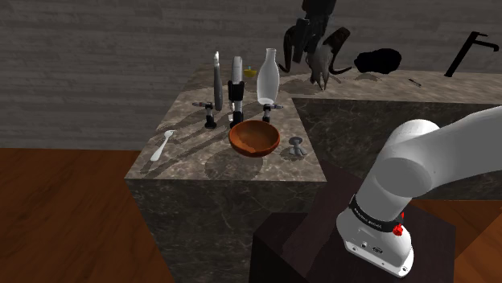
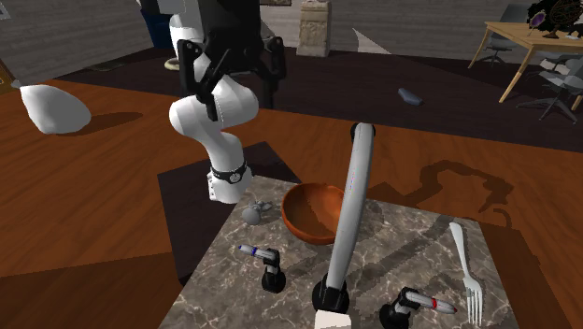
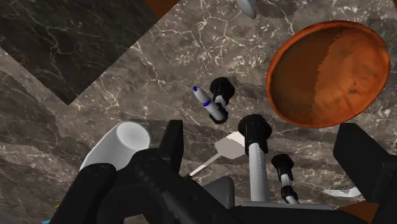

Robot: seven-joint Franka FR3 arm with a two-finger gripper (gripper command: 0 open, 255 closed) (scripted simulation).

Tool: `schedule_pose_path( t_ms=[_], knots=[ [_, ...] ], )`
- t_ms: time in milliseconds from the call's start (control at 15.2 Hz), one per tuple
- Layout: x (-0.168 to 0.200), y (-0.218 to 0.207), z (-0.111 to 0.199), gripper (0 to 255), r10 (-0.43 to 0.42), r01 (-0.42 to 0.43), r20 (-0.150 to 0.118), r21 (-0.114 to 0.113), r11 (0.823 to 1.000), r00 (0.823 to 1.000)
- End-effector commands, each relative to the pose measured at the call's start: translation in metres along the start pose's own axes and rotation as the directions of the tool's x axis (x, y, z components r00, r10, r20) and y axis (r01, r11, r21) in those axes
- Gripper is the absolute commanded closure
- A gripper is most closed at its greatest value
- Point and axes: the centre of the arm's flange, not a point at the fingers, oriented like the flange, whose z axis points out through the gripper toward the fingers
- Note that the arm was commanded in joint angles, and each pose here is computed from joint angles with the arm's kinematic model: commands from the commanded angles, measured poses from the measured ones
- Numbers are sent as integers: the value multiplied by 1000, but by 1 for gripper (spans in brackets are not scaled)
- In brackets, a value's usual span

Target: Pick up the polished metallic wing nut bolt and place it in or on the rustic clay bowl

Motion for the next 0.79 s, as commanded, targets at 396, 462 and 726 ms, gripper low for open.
schedule_pose_path(
  t_ms=[396, 462, 726],
  knots=[
    [-9, -15, 77, 0, 164, -162, 37, -50, 986, 986],
    [-11, -17, 90, 0, 191, -188, 43, -59, 980, 981],
    [-18, -26, 142, 0, 298, -292, 62, -96, 952, 952]
  ],
)
